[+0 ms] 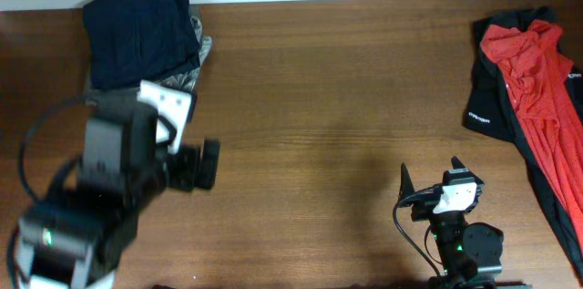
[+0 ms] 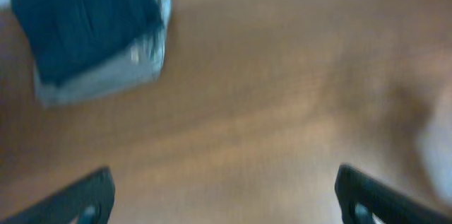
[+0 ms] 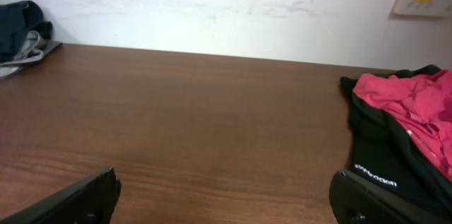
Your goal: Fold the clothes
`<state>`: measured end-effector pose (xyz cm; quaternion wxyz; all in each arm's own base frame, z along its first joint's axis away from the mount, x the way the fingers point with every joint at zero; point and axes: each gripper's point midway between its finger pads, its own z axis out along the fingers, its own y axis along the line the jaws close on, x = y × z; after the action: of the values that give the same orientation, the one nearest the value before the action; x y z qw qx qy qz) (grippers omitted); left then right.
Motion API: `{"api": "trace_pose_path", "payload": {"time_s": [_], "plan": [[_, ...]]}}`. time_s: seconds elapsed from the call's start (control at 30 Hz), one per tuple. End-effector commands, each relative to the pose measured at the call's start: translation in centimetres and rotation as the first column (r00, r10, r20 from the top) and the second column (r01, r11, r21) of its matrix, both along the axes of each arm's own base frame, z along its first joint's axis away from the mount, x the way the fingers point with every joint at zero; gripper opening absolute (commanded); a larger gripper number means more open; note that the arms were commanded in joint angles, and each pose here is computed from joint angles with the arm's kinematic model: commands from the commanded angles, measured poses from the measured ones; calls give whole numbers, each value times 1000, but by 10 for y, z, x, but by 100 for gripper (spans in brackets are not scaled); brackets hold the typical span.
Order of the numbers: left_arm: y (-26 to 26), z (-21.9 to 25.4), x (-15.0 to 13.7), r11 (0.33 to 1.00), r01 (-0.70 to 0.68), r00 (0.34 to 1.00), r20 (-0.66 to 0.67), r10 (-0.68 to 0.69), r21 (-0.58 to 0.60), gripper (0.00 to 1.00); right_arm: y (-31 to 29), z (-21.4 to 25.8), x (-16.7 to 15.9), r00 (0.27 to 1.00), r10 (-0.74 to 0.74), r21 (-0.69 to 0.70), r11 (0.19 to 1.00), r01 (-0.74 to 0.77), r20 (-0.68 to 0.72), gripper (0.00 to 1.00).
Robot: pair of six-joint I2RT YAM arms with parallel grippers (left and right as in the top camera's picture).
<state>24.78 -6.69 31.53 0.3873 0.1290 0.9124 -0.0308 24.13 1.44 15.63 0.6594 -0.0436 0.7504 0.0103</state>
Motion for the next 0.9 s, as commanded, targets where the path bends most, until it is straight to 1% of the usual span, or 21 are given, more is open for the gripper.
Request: {"api": "trace_pose_path", "payload": {"time_s": [0.0, 0.07, 0.17, 0.27, 0.4, 0.63, 0.87], "plan": [[10, -16, -15, 999, -25, 995, 99, 28, -34, 99, -4, -2, 0, 1000, -20, -1, 1000, 20, 2, 99], [17, -22, -16, 997, -48, 979, 192, 60, -64, 99, -4, -2, 0, 1000, -20, -1, 1000, 20, 2, 99], [32, -34, -15, 989, -101, 939, 320, 130, -107, 99, -4, -2, 0, 1000, -20, -1, 1000, 20, 2, 99], [41, -51, -12, 983, -129, 899, 402, 172, -134, 99, -4, -2, 0, 1000, -20, -1, 1000, 20, 2, 99], [48, -75, -10, 977, -149, 865, 460, 203, -152, 99, -4, -2, 0, 1000, -20, -1, 1000, 20, 2, 99], [72, -95, -9, 956, -223, 768, 569, 294, -193, 99, -4, -2, 0, 1000, -20, -1, 1000, 20, 2, 99], [74, -100, -7, 954, -198, 674, 675, 300, -227, 99, -4, -2, 0, 1000, -20, -1, 1000, 20, 2, 99]]}}
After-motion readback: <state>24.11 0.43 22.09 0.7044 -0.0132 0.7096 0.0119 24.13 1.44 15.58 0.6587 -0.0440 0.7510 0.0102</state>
